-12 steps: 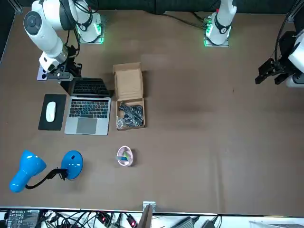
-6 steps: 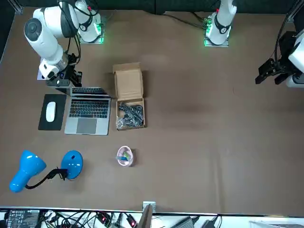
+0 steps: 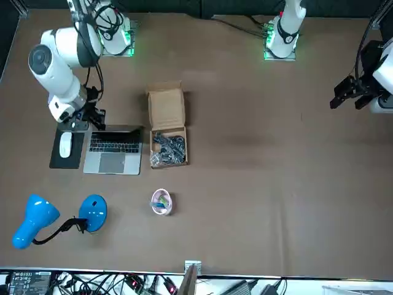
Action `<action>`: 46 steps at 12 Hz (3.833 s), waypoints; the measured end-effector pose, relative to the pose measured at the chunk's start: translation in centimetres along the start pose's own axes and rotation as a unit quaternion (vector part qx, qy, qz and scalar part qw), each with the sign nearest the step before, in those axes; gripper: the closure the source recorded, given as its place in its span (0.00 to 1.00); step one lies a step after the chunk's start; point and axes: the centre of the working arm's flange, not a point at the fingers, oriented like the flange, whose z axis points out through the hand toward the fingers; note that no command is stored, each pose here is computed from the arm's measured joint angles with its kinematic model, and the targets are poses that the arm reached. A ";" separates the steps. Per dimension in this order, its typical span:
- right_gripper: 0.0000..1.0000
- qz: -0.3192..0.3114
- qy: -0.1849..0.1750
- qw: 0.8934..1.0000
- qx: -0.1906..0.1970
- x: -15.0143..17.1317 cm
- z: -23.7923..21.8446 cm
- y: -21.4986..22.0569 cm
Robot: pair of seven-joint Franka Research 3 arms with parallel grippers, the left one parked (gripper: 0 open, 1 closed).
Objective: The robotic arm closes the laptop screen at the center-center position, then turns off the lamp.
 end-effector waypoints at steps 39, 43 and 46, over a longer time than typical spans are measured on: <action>0.98 -0.009 0.068 0.995 -0.079 11.9 -0.1 -6.3; 0.98 0.010 0.095 0.987 -0.126 12.8 -0.3 -10.1; 0.98 0.052 0.122 0.979 -0.154 13.7 1.1 -11.8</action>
